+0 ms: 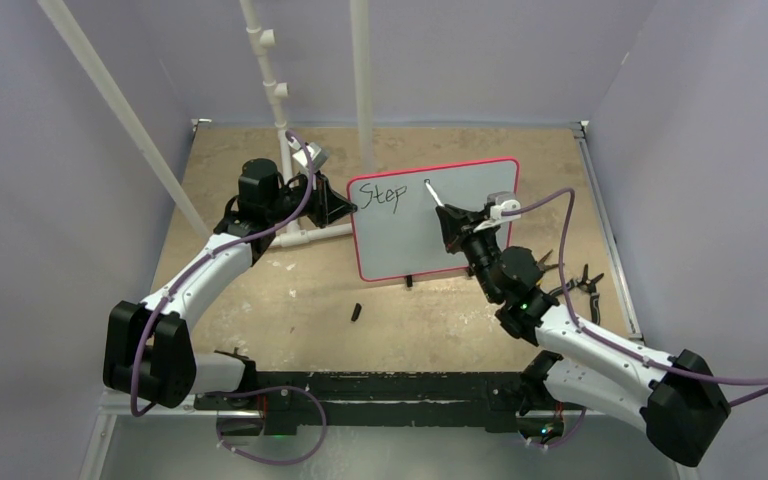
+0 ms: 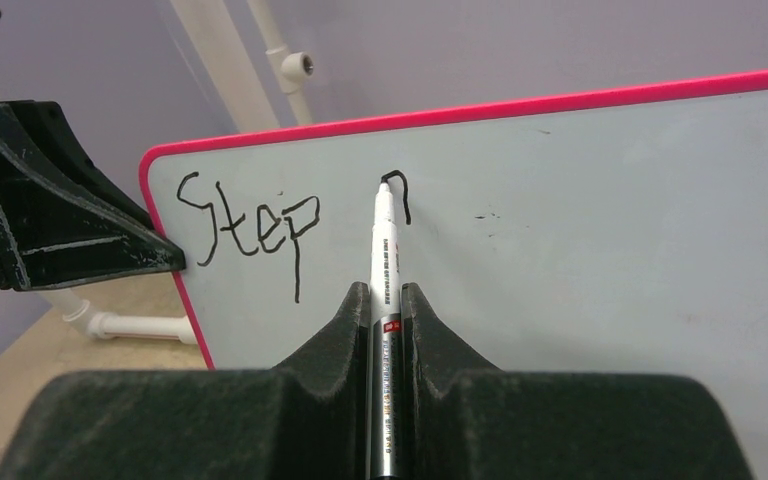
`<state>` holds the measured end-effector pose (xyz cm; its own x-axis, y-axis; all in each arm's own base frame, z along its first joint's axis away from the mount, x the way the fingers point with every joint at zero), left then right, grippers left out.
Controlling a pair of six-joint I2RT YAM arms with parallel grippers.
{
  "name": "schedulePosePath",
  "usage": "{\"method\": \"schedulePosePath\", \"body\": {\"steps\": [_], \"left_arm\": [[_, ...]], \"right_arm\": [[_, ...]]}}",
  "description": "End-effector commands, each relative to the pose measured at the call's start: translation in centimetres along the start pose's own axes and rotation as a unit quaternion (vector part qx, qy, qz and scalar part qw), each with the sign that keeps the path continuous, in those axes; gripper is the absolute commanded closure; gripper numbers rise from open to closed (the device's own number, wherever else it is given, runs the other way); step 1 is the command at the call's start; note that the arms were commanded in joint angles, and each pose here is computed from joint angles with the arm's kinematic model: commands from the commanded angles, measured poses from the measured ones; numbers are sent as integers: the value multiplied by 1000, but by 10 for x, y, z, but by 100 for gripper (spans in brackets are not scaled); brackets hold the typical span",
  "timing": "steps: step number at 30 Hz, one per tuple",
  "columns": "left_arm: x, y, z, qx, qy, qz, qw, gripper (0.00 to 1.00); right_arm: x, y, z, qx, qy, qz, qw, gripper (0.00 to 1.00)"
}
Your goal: Write a sentence on the whiteboard
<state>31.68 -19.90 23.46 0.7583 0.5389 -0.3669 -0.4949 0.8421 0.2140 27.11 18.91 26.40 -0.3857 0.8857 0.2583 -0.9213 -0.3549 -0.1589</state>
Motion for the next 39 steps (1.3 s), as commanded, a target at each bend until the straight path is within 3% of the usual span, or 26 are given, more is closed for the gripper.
{"method": "schedulePosePath", "body": {"steps": [1,20,28,35,39], "left_arm": [[-2,4,10,-19,-28,2,999,100],[-1,4,10,-19,-28,2,999,100],[0,3,10,-18,-27,3,999,100],[0,3,9,-17,-27,5,999,100],[1,3,9,-17,-27,5,999,100]], "right_arm": [[0,0,5,-2,-3,0,1000,100],[-5,24,-41,66,-50,6,997,100],[6,16,-28,48,-42,33,997,100],[21,15,9,-14,-60,74,995,100],[17,13,15,-26,-59,58,996,100]]}}
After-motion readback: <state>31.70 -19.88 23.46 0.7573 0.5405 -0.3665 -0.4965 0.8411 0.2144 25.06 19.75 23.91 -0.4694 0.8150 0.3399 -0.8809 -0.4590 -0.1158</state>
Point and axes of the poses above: each gripper's point midway between its finger pads, its own y axis back along the fingers, its own x axis along the line the jaws close on, z = x × y, the point moved 3 cm from there along y, back along the fingers, and after that the axes turned 1 degree about y, right-handed, at the moved point
